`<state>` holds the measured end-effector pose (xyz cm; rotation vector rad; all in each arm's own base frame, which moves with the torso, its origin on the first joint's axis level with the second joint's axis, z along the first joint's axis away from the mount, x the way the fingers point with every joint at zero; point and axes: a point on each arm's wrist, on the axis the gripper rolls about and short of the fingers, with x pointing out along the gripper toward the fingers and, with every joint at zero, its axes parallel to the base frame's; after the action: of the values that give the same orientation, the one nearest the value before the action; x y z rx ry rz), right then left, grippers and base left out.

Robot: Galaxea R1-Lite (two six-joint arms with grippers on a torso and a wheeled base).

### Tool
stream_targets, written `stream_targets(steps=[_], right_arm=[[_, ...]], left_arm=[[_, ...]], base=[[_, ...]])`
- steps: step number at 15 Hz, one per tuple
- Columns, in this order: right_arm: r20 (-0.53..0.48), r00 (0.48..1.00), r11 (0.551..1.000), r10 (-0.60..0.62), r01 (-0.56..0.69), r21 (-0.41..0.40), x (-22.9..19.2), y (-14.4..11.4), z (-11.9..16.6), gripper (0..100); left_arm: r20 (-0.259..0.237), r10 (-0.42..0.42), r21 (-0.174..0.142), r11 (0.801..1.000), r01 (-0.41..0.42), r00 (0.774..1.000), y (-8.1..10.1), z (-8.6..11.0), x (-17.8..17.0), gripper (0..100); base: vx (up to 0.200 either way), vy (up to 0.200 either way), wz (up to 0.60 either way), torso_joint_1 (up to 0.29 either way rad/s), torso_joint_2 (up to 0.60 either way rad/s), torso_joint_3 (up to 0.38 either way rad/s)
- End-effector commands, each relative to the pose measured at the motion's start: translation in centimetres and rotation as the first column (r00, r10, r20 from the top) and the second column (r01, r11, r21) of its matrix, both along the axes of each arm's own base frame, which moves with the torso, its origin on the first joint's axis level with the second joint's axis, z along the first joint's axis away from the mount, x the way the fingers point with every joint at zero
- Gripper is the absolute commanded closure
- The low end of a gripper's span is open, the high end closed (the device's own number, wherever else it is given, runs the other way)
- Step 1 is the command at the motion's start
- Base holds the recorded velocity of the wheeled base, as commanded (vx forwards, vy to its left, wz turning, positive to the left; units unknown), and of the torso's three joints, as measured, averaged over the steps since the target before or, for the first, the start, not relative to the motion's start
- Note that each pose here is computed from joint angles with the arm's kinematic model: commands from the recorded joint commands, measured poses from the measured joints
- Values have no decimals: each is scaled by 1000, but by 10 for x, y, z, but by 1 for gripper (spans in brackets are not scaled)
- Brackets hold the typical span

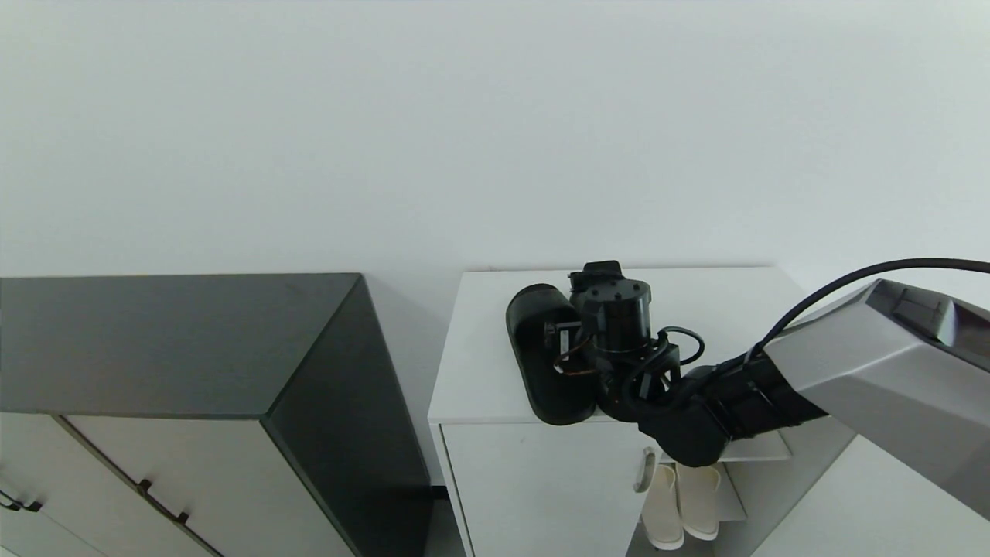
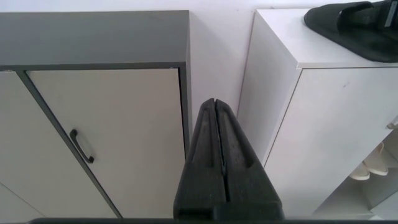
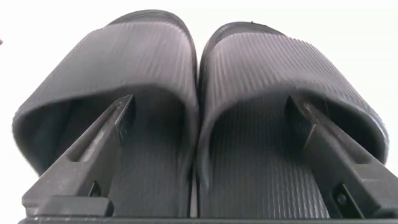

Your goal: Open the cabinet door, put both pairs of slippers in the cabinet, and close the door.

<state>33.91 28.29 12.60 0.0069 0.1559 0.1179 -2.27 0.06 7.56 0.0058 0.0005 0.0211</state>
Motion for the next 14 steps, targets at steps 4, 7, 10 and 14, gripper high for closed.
stream_targets(steps=[4, 7, 10, 14], right_arm=[[6, 1000, 1000, -8, 8, -7, 14, 6, -9, 100], [10, 1000, 1000, -9, 9, -6, 14, 5, -7, 100], [32, 999, 1000, -11, 10, 13, 9, 1, 8, 100], [36, 999, 1000, 9, -9, 5, -16, -11, 27, 100]], left_arm=[[-1, 0, 0, 1000, 0, 1000, 0, 0, 0, 100], [-1, 0, 0, 1000, 0, 1000, 0, 0, 0, 100], [0, 2, -1, 1000, -2, 1000, 0, 0, 0, 100], [0, 2, -1, 1000, -2, 1000, 0, 0, 0, 100]], base=[[0, 0, 0, 0, 0, 0], [0, 0, 0, 0, 0, 0], [0, 0, 0, 0, 0, 0], [0, 0, 0, 0, 0, 0]])
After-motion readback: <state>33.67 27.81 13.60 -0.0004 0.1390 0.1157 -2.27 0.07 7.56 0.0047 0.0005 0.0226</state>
